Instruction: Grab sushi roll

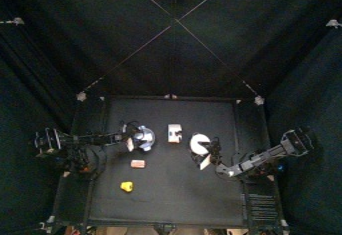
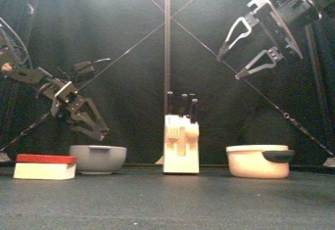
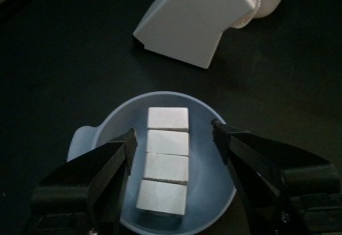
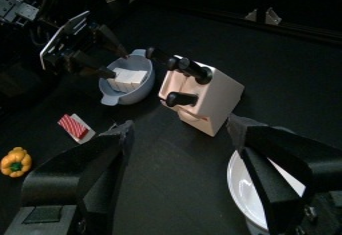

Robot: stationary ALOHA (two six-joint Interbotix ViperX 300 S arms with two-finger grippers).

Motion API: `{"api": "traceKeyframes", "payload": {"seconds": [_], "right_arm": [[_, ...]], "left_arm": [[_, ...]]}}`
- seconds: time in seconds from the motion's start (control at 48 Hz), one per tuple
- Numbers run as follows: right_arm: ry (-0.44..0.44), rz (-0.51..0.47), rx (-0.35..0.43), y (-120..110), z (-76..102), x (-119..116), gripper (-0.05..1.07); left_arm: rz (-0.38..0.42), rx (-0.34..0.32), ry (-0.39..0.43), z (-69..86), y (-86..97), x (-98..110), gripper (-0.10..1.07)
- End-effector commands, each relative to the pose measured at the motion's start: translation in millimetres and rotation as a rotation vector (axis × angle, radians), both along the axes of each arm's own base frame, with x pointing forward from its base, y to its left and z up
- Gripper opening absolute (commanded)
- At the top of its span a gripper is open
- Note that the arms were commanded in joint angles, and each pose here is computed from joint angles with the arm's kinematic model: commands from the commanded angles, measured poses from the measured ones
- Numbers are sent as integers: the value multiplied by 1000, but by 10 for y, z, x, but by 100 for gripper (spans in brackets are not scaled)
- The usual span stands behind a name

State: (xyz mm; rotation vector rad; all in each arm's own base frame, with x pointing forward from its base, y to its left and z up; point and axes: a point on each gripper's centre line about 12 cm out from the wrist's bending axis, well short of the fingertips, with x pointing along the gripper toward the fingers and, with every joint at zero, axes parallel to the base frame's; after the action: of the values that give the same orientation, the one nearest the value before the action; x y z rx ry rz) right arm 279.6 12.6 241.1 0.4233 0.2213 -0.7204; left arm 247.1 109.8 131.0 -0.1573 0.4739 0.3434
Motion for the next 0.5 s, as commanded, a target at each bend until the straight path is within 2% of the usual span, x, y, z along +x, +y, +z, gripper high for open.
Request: {"api": "traceKeyframes", "payload": {"seconds": [0.0, 0.229, 0.479], "right_arm": [[-29, 4, 10, 4, 86, 6, 102], [-27, 2, 12, -4, 79, 4, 102], [-26, 3, 10, -3, 76, 7, 102]], "left_arm": [[-8, 11, 4, 26, 15, 39, 94], [-16, 15, 30, -19, 28, 63, 94], [-32, 21, 80, -155, 83, 169, 94]]}}
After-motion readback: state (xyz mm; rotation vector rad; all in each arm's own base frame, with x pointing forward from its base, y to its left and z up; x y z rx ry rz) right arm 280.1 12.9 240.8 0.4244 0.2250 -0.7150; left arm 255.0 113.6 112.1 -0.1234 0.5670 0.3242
